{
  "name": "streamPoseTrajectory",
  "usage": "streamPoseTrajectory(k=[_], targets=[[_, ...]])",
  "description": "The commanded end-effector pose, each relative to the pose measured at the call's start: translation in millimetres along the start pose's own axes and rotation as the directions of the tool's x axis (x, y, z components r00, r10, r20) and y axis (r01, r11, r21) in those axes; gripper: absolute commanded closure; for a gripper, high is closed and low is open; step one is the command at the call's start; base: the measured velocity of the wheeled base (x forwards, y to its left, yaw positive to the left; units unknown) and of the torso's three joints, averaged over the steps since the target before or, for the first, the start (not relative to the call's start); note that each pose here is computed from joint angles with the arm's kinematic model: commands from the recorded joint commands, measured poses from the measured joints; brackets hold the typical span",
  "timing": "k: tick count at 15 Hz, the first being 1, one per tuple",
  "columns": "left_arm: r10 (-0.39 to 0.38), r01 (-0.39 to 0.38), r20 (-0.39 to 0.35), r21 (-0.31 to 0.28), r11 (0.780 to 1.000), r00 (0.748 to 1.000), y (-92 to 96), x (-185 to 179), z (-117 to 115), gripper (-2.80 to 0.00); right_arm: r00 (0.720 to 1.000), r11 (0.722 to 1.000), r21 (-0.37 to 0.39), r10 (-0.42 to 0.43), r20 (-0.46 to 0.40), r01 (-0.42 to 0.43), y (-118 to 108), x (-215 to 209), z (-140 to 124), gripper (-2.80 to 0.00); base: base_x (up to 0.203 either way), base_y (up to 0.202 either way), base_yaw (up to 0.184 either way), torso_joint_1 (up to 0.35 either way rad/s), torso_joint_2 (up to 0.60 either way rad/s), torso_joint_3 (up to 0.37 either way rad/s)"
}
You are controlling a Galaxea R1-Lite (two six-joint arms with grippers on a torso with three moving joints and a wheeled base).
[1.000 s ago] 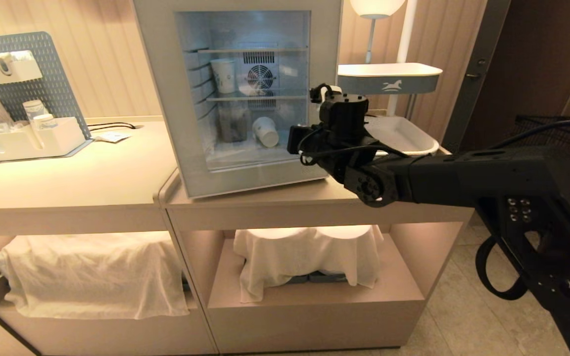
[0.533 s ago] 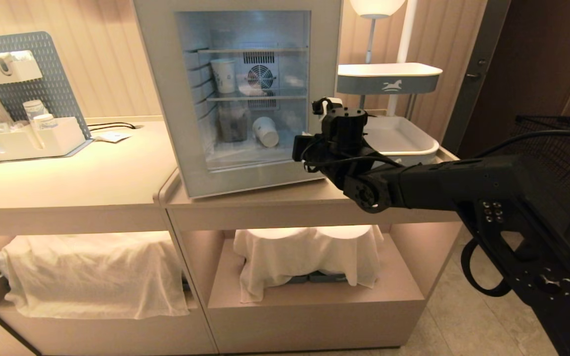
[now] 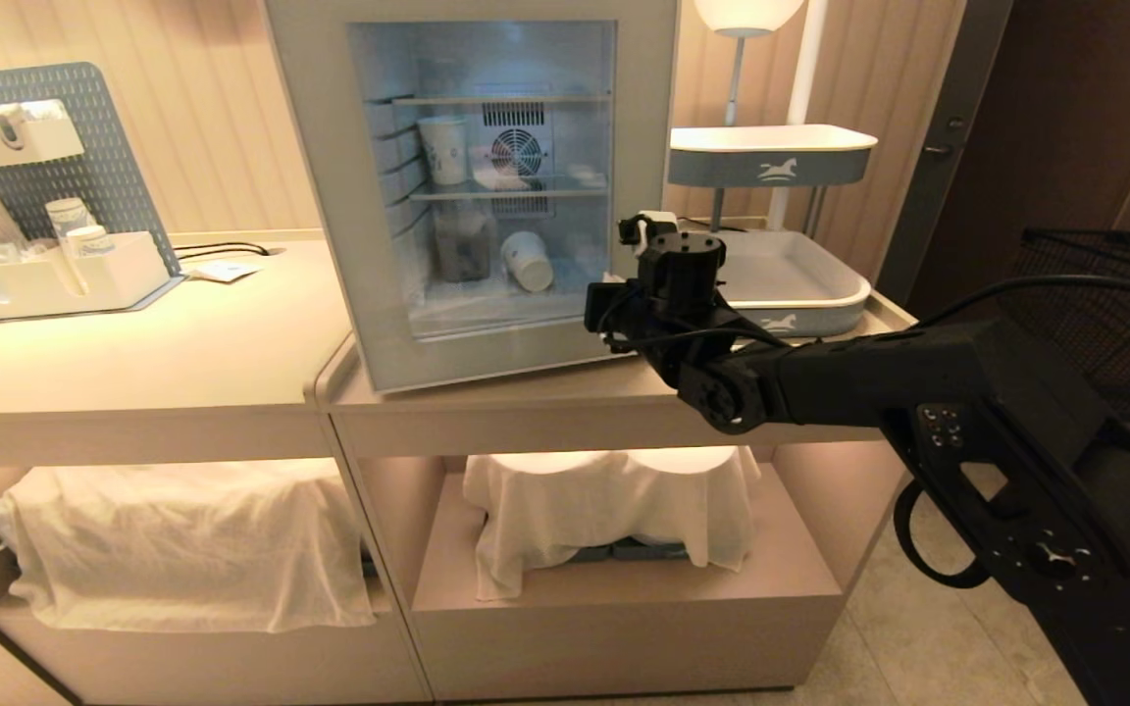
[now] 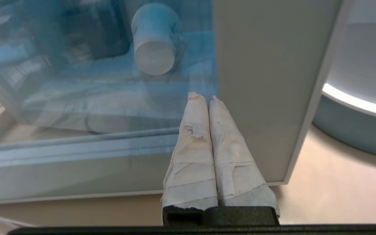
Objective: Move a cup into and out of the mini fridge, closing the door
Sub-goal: Close the freezer door
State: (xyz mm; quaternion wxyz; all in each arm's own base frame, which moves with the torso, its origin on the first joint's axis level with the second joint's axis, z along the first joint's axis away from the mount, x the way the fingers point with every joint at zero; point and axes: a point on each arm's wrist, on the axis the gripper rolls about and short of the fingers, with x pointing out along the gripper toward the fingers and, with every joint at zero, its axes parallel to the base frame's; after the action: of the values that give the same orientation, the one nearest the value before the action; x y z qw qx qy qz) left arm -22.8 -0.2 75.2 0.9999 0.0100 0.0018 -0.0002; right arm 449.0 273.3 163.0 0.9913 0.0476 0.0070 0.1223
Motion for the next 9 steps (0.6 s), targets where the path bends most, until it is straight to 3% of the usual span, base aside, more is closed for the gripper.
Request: streamPoseTrajectory(k=[1, 9], targets=[[0.0, 0.0, 0.001, 0.0, 1.0, 1.0, 0.0, 0.0, 0.0, 0.0, 1.0, 1.0, -0.004, -0.008, -0.008, 0.008, -2.9, 3.9, -9.2, 0.0, 0.0, 0.0, 0.0, 0.0, 0.0, 0.0], [0.0, 0.0, 0.001, 0.0, 1.0, 1.0, 0.0, 0.0, 0.0, 0.0, 0.995, 0.996, -0.044, -0.085, -0.058, 0.083, -35.7, 20.6, -38.5, 0.0, 0.0, 0.0, 0.0, 0.0, 0.0, 0.0]])
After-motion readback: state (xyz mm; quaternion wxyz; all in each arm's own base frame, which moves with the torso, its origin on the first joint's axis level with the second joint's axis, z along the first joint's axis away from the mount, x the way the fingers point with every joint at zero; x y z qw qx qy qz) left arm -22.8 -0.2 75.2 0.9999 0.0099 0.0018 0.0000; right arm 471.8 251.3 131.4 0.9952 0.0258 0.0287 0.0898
